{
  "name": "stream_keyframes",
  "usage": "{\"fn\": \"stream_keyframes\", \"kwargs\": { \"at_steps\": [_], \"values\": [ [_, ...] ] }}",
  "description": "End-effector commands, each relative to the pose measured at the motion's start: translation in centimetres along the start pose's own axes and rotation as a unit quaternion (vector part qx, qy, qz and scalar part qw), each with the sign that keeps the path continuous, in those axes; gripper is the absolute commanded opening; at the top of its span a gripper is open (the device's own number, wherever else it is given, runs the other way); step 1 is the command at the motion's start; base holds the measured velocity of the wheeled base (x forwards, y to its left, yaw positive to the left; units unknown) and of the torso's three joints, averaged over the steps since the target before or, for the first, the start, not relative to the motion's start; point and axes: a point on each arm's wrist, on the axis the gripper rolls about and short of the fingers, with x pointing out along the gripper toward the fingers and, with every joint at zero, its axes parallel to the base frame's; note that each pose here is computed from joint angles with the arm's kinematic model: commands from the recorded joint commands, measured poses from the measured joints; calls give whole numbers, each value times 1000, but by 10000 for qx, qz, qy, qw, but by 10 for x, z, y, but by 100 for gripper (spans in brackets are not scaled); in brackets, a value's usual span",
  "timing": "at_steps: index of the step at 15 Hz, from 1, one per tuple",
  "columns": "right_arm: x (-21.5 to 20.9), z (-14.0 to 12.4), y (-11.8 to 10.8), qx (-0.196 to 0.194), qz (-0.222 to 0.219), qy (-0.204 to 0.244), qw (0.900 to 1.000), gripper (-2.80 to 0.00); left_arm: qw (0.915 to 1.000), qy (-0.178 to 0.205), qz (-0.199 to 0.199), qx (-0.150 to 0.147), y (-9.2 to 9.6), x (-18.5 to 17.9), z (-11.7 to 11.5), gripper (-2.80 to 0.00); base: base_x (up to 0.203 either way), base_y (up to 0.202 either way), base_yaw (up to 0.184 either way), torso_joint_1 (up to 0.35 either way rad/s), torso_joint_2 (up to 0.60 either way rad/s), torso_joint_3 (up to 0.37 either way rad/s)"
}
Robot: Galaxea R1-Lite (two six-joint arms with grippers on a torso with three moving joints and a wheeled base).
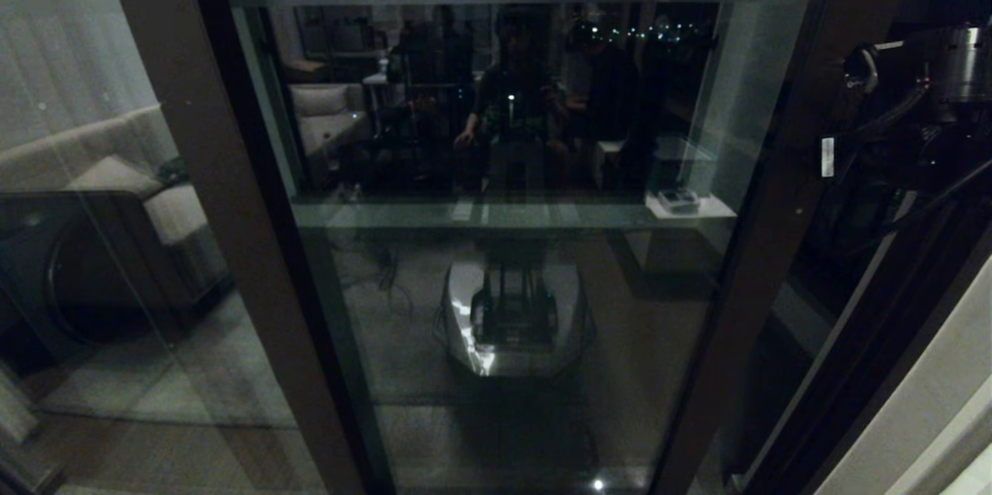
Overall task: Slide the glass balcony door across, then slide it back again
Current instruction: Close the slid door
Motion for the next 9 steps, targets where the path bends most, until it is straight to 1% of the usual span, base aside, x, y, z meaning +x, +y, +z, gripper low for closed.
{"fn": "stream_keyframes", "kwargs": {
  "at_steps": [1,3,6,9],
  "values": [
    [-4,-1,-19,62,-170,-5,9998,0,10000,0,2,1,0,0,0,-280,0,0,0,0,0,0],
    [-11,-9,-34,65,-203,94,9997,0,10000,0,2,1,0,0,0,-280,0,0,0,0,0,0],
    [-24,-21,-54,132,-71,212,9997,0,10000,0,2,1,0,0,0,-280,0,0,0,0,0,0],
    [-25,-25,-64,167,-125,388,9990,0,10000,0,2,1,0,0,0,-280,0,0,0,0,0,0]
  ]
}}
